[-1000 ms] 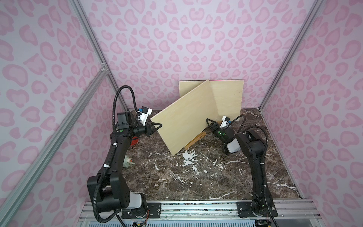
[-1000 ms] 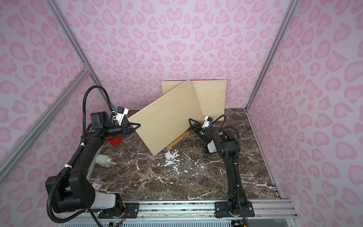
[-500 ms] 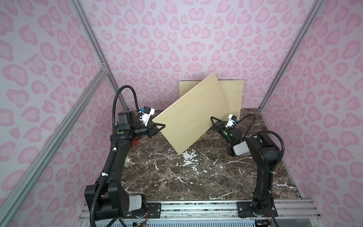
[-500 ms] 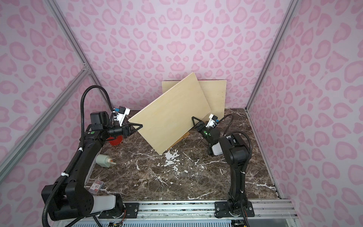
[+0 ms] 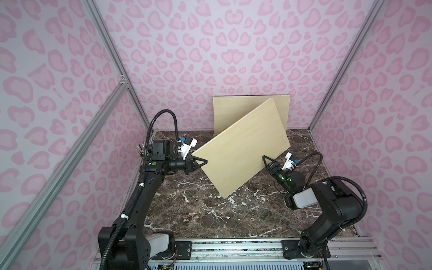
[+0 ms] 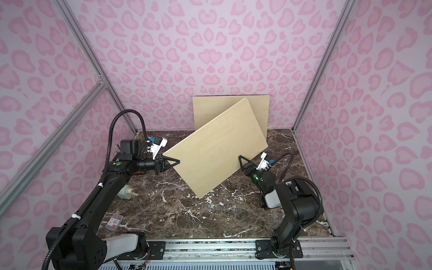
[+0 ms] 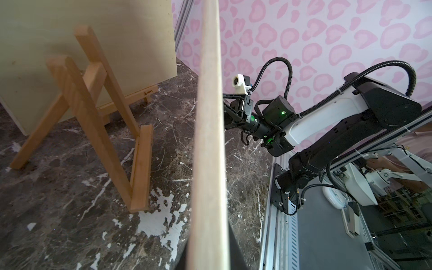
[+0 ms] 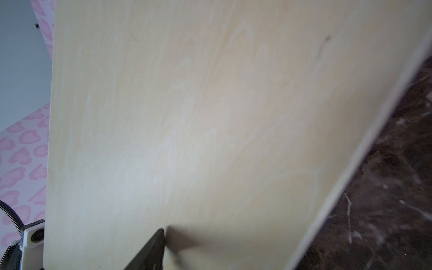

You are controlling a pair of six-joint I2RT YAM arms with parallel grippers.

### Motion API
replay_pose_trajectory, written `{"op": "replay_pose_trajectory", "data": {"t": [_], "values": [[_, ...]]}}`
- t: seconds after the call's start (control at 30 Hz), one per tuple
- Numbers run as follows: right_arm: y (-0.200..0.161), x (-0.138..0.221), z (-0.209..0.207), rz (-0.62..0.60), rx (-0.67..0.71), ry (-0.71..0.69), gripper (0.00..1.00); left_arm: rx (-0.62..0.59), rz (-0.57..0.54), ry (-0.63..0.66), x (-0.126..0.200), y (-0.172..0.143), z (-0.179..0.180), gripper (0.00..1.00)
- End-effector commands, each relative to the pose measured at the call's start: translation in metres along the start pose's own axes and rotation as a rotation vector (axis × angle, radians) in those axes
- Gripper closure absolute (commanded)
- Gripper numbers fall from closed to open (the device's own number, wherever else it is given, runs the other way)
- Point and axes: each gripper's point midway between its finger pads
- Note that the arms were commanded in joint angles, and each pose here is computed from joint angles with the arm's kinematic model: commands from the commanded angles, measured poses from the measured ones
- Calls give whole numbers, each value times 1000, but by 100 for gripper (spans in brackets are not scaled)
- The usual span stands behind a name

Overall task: Disassemble the easel
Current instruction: Pick up the drawing board from the easel, then place the drawing board at the corner of the board.

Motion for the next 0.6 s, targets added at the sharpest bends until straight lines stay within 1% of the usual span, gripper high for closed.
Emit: {"op": "replay_pose_trajectory", "data": {"t": [0.0, 0.1, 0.23, 0.57], "values": [[18, 33, 78, -117, 158, 303, 31, -39, 12, -20, -5, -6, -11, 98], [12, 50, 72, -113, 150, 272, 31, -28, 27, -31, -8, -15, -18, 98], [-3, 63, 58, -78, 129, 221, 31, -17, 36, -44, -11, -22, -25, 98], [-41, 74, 31, 10, 63, 120, 30, 4, 59, -63, -16, -31, -29, 98]]}}
Point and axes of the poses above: each gripper's point midway between its finger pads, its own x axis back along the fingers, its own z axis along the line the jaws close on, y = z × x, and after that the axes turned 7 degrees about -x, right-handed
